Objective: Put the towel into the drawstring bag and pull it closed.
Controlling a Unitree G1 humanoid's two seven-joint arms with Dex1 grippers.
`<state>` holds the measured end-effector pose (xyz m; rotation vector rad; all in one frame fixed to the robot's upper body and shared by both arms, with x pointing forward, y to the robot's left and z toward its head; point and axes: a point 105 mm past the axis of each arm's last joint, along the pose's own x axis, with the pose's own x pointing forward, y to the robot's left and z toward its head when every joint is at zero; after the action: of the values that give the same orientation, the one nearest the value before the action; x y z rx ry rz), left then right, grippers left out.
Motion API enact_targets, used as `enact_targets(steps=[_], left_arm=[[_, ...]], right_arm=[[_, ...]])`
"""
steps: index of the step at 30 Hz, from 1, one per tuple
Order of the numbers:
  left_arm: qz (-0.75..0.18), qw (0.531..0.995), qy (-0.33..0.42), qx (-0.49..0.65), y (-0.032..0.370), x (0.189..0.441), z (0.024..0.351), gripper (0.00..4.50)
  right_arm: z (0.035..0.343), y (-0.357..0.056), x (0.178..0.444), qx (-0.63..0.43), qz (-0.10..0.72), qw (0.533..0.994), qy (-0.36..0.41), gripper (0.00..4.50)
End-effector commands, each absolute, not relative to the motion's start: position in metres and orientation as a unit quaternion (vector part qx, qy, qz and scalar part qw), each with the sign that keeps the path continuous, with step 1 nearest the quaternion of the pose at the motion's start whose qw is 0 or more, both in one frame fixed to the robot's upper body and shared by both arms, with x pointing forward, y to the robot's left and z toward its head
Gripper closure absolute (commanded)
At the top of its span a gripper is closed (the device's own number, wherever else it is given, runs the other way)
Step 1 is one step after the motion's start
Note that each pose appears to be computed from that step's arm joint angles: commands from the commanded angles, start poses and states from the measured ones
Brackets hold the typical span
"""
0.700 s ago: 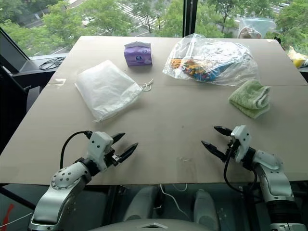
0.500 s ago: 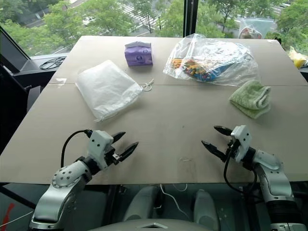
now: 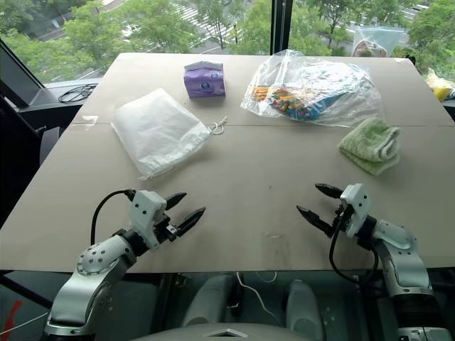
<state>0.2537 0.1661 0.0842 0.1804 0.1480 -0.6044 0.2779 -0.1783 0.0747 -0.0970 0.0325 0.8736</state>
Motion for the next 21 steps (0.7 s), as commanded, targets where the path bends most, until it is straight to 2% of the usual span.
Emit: enact_targets(steps=[1, 9, 15, 21], left_arm=[[-0.288, 0.951, 0.054, 0.097, 0.171, 0.258, 0.093, 1.05], [-0.255, 0.958, 0.035, 0.123, 0.180, 0.268, 0.096, 1.05], [-0.166, 0.974, 0.004, 0.157, 0.202, 0.289, 0.107, 1.05], [-0.108, 0.967, -0.034, 0.228, 0.214, 0.304, 0.120, 1.05]], right_arm=[[0.085, -0.176, 0.278, -0.050, 0.427, 0.903, -0.008, 0.00], [0.091, -0.168, 0.271, -0.055, 0.456, 0.888, -0.022, 0.00], [0.111, -0.143, 0.254, -0.027, 0.538, 0.841, -0.056, 0.00], [0.127, -0.131, 0.253, -0.014, 0.558, 0.825, -0.085, 0.00]])
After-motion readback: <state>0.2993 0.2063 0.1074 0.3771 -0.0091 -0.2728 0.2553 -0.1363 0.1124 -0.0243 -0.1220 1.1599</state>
